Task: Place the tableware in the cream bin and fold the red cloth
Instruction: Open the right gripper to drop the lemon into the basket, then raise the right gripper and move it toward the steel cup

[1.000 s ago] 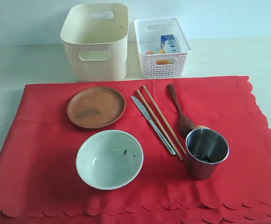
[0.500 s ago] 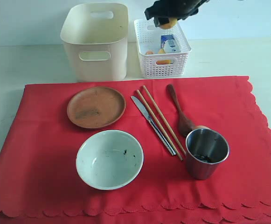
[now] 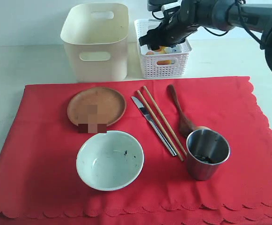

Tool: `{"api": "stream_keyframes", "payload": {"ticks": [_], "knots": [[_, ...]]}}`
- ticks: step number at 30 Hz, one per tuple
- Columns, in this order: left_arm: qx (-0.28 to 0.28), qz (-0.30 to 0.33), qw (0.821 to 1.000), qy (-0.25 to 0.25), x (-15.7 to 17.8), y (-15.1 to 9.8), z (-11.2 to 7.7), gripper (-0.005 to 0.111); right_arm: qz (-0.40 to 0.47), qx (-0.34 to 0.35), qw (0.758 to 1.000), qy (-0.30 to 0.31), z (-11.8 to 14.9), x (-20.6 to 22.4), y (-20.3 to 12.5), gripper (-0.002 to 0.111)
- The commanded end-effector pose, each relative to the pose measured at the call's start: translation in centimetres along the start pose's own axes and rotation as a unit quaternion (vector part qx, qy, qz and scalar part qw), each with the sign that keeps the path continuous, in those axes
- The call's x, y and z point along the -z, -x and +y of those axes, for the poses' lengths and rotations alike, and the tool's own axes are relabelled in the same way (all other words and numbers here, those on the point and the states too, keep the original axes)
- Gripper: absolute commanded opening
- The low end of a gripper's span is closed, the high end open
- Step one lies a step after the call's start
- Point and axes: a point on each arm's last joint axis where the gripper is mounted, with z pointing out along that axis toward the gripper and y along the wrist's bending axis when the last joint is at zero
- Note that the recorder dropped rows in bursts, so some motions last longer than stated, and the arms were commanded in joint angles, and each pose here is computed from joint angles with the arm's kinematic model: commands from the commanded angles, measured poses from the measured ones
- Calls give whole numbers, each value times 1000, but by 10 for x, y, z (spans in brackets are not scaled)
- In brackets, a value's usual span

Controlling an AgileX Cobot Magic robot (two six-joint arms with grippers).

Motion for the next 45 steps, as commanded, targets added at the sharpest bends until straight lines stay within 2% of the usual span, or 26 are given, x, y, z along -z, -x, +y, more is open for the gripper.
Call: {"api": "stream_keyframes", "payload": {"ticks": [1, 2, 5, 8, 10, 12, 27, 37, 45], "knots": [[2, -9, 1000, 0, 1, 2, 0, 0, -45, -10, 999, -12, -13, -3, 6, 1], [2, -9, 1000, 0, 1, 2, 0, 0, -46, -12, 999, -13, -15, -5, 5, 2], [2, -9, 1000, 0, 1, 2, 0, 0, -46, -25, 999, -14, -21, -11, 0, 23], [2, -9, 1000, 0, 1, 2, 0, 0, -45, -30, 998, -12, -21, -14, -2, 53], [2, -9, 1000, 0, 1, 2, 0, 0, -45, -30, 998, -12, -21, -14, -2, 69], [2, -9, 1000, 0, 1, 2, 0, 0, -46, -29, 998, -12, -21, -12, -1, 75], [2, -9, 1000, 0, 1, 2, 0, 0, -64, -26, 998, -5, -17, 54, 43, 77], [2, -9, 1000, 0, 1, 2, 0, 0, -38, 2, 999, -13, -15, 130, 70, 71], [2, -9, 1000, 0, 1, 2, 0, 0, 5, 22, 999, -28, -14, 188, 76, 69]]}}
